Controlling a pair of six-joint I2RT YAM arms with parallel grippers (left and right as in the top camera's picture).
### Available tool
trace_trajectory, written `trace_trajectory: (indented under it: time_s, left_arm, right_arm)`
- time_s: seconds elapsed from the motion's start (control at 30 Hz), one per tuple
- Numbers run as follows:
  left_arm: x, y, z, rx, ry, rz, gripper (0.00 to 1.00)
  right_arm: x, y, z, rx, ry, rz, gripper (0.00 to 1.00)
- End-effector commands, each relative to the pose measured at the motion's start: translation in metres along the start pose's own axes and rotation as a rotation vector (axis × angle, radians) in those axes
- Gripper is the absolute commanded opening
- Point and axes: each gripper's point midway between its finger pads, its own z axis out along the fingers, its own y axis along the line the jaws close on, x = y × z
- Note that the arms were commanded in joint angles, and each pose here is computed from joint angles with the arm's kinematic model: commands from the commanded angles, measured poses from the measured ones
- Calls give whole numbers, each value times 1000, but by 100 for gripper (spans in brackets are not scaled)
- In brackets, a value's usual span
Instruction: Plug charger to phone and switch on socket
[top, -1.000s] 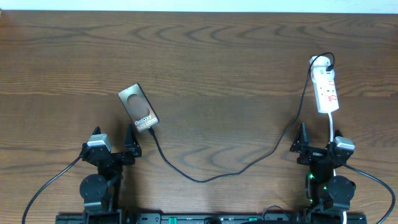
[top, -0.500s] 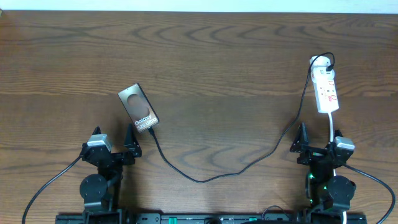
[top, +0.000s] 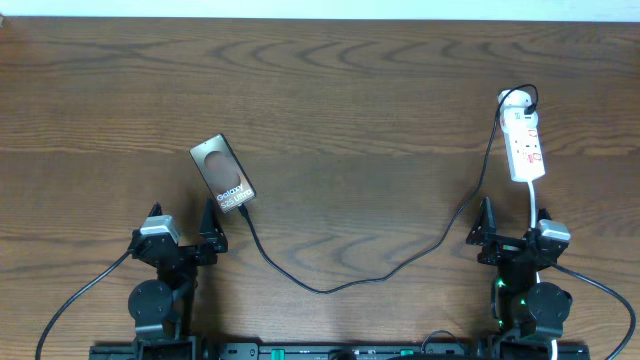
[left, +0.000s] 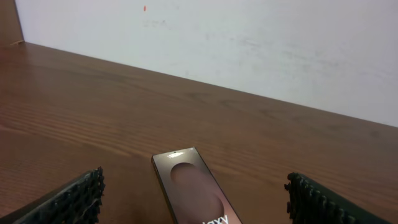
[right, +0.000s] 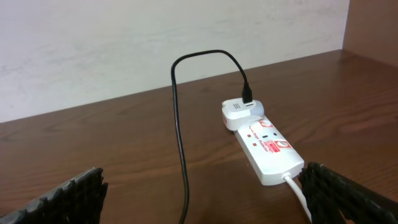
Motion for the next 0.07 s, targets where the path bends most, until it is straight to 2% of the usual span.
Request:
trace_trajectory:
  time_s: [0.0,0.03]
  left_arm:
    - [14,-1,0,10,49,16,92]
    - [14,-1,0,10,49,16,92]
  right_arm:
    - [0,0,0,3,-3,-12,99]
    - [0,0,0,3,-3,-12,99]
